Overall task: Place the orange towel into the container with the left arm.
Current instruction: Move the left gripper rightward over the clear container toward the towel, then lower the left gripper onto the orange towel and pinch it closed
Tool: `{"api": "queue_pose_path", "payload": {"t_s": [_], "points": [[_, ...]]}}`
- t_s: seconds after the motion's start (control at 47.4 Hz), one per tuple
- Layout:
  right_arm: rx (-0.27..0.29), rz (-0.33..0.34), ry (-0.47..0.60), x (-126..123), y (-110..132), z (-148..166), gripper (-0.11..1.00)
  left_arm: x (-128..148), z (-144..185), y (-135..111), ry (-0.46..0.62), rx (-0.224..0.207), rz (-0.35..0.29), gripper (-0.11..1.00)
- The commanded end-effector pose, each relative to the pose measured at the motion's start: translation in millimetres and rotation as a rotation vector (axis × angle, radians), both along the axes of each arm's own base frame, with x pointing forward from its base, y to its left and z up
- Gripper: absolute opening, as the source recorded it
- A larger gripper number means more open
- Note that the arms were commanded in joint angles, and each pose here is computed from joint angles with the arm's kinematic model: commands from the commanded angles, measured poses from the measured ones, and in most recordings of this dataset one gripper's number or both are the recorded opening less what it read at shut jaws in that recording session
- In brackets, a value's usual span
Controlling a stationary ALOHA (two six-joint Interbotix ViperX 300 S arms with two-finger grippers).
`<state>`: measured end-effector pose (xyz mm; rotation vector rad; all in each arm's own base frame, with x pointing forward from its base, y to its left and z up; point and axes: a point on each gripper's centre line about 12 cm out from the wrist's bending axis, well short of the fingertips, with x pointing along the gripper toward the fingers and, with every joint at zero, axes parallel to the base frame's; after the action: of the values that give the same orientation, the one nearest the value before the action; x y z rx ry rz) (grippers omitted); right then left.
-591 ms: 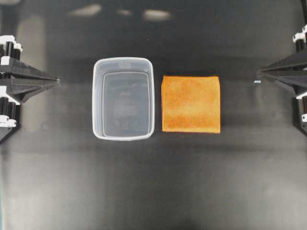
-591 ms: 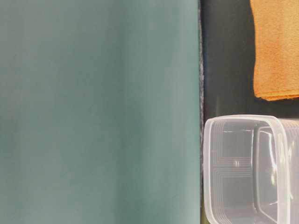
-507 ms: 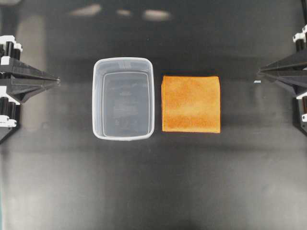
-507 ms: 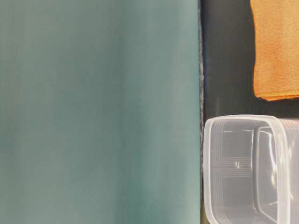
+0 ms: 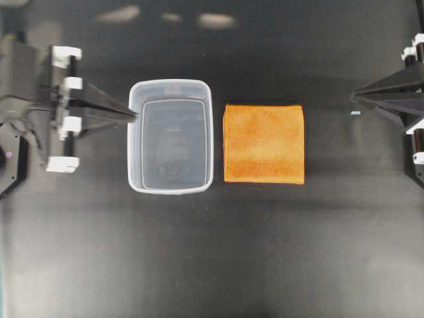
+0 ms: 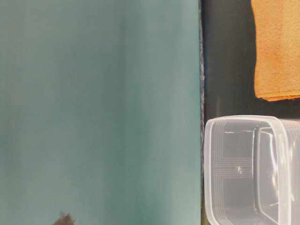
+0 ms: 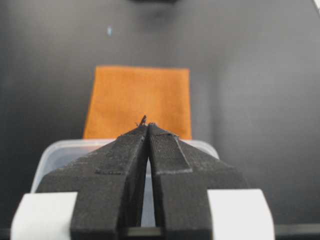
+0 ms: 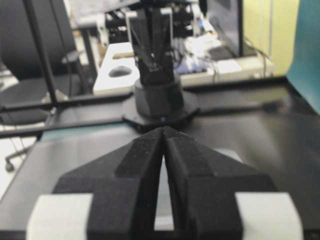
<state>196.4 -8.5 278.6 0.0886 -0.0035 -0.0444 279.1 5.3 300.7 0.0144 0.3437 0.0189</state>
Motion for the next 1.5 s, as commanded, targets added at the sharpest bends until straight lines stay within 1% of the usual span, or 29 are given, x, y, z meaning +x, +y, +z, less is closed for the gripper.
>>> {"api": "queue_pose_path", "payload": {"t_s": [0.0,0.042,0.106,0.232,0.295,0.338,0.38,0.443,0.507,0.549,0.612,0.696,0.739,0.802,0.929,1.013,1.098,1.14,1.266,1.477], "points": [[0.005,-0.008,0.007,1.7,-1.7,1.2,0.02,21.5,13.8,1.6,0.025,0.007,0.003,0.01],[0.005,-0.008,0.014,1.6,-1.6,0.0,0.06,28.7,12.9,1.8,0.048,0.006,0.004,0.01],[0.007,-0.011,0.027,0.7,-2.2,-3.2,0.15,38.5,11.1,1.7,0.080,0.005,0.004,0.01],[0.012,-0.014,0.052,0.2,-2.7,-6.4,0.51,58.0,6.7,4.4,0.146,0.003,0.013,0.01],[0.012,-0.014,0.045,-0.7,-2.7,-5.2,0.67,66.9,6.0,7.5,0.176,0.002,0.022,0.01],[0.011,-0.014,0.039,-1.4,-2.6,-4.1,0.76,73.0,5.1,9.4,0.196,0.003,0.027,0.02],[0.011,-0.017,0.032,-2.6,-3.2,-2.6,0.80,79.1,3.8,11.4,0.218,0.002,0.032,0.02],[0.010,-0.020,0.019,-4.4,-3.6,-0.3,0.81,90.7,0.5,14.9,0.256,0.000,0.041,0.07],[0.010,-0.021,0.006,-7.7,-3.7,2.9,0.79,101.4,-4.1,16.2,0.291,0.000,0.043,0.18],[0.009,-0.021,-0.001,-9.6,-3.6,3.1,0.79,109.2,-8.0,17.2,0.314,-0.001,0.046,0.28],[0.009,-0.023,-0.013,-12.8,-3.7,3.9,0.79,123.0,-15.5,18.1,0.350,-0.002,0.046,0.49],[0.008,-0.023,-0.028,-16.1,-3.5,5.7,0.79,140.5,-23.4,19.1,0.379,-0.001,0.046,0.73],[0.008,-0.023,-0.034,-17.3,-3.4,6.9,0.79,149.8,-26.3,19.6,0.390,0.000,0.046,0.82],[0.007,-0.022,-0.040,-19.0,-3.3,8.2,0.79,166.1,-36.2,21.2,0.413,0.008,0.042,0.90],[0.005,-0.022,-0.048,-21.9,-3.1,10.2,0.79,192.9,-59.8,21.3,0.465,0.032,0.023,0.89],[0.005,-0.022,-0.051,-23.1,-3.0,10.5,0.79,212.3,-82.8,22.3,0.508,0.046,0.012,0.88],[0.005,-0.022,-0.049,-23.5,-3.0,9.5,0.79,226.8,-103.5,23.1,0.553,0.044,0.011,0.89],[0.005,-0.022,-0.051,-23.7,-2.9,9.8,0.79,234.2,-117.4,23.6,0.585,0.035,0.017,0.89],[0.005,-0.022,-0.049,-23.7,-2.9,9.2,0.79,249.6,-154.1,21.3,0.673,0.033,0.011,0.89],[0.005,-0.022,-0.053,-24.2,-2.9,9.7,0.79,260.0,-194.1,17.1,0.776,0.041,-0.005,0.88]]}}
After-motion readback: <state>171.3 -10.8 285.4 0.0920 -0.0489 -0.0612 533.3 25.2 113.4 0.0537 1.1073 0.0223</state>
